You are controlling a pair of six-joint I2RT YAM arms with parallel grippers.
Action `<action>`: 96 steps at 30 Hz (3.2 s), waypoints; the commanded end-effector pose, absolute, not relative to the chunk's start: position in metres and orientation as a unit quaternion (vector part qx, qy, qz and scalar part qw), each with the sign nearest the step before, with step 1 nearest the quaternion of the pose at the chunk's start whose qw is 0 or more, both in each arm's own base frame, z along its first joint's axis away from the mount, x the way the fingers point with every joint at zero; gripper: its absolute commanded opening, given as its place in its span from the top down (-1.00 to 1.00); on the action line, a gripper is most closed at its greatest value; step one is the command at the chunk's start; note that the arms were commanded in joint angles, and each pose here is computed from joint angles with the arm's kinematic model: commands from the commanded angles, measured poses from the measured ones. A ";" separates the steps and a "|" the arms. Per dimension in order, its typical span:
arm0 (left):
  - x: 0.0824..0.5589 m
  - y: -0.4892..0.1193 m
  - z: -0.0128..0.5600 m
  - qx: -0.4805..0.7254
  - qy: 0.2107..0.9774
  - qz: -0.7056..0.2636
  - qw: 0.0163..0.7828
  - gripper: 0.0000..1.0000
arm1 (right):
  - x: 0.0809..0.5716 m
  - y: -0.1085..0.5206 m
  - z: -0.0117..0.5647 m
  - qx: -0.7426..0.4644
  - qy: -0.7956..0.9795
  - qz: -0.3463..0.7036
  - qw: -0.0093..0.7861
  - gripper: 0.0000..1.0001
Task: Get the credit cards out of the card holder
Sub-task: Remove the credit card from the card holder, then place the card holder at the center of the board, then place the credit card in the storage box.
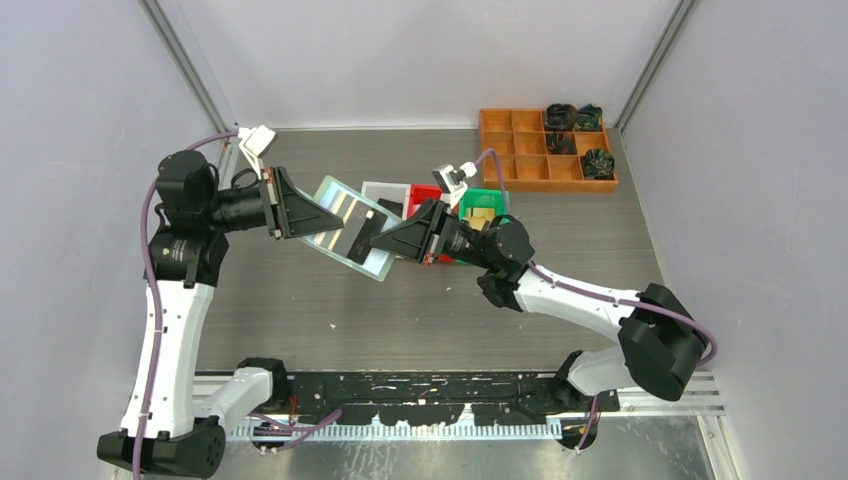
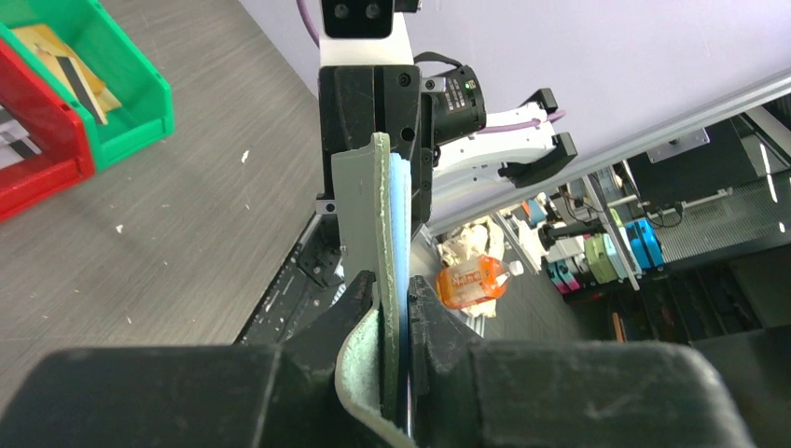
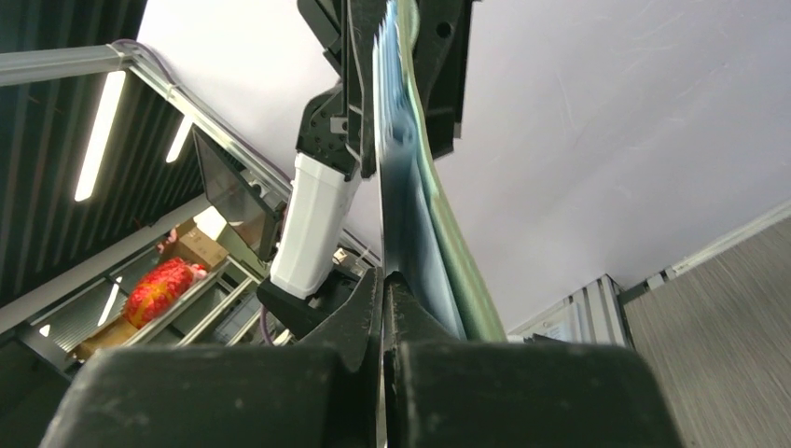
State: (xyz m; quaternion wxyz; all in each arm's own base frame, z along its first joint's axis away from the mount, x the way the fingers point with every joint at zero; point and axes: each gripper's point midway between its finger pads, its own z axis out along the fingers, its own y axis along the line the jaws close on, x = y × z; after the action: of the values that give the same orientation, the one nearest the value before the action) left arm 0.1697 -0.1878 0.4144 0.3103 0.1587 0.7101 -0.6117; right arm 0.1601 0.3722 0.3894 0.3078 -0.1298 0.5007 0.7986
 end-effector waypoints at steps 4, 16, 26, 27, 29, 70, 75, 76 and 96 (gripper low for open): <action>0.156 -0.185 0.442 0.204 0.682 -0.610 0.347 0.67 | 0.159 0.361 0.392 -0.140 0.499 0.792 0.323 0.98; 0.162 -0.184 0.438 0.194 0.690 -0.594 0.364 1.00 | 0.158 0.376 0.419 -0.132 0.467 0.821 0.301 0.32; 0.163 -0.182 0.434 0.204 0.694 -0.581 0.373 1.00 | 0.157 0.372 0.426 -0.130 0.450 0.832 0.298 0.77; 0.164 -0.181 0.432 0.204 0.698 -0.575 0.376 1.00 | 0.157 0.371 0.425 -0.131 0.452 0.831 0.297 0.83; 0.166 -0.178 0.430 0.209 0.703 -0.560 0.385 1.00 | 0.161 0.365 0.418 -0.128 0.465 0.824 0.297 0.94; 0.297 -0.021 0.065 0.517 0.791 0.100 0.312 -0.17 | 0.413 0.382 0.143 -0.109 0.886 0.400 0.210 0.99; 0.260 -0.037 0.065 0.523 0.797 0.063 0.297 -0.20 | 0.420 0.387 0.130 -0.106 0.892 0.389 0.205 0.99; 0.252 -0.041 0.067 0.522 0.799 0.055 0.293 -0.20 | 0.421 0.388 0.129 -0.106 0.893 0.387 0.205 0.99; 0.191 -0.070 0.051 0.497 0.840 -0.091 0.197 -0.18 | 0.430 0.361 0.169 -0.134 0.895 0.318 0.281 0.41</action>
State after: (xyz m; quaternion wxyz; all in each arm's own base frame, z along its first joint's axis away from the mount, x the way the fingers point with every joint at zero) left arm 0.1787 -0.0551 0.0332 0.1717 0.5203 0.8340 -0.0655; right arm 0.4237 0.3685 0.0983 0.1987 -0.1071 0.9207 0.3185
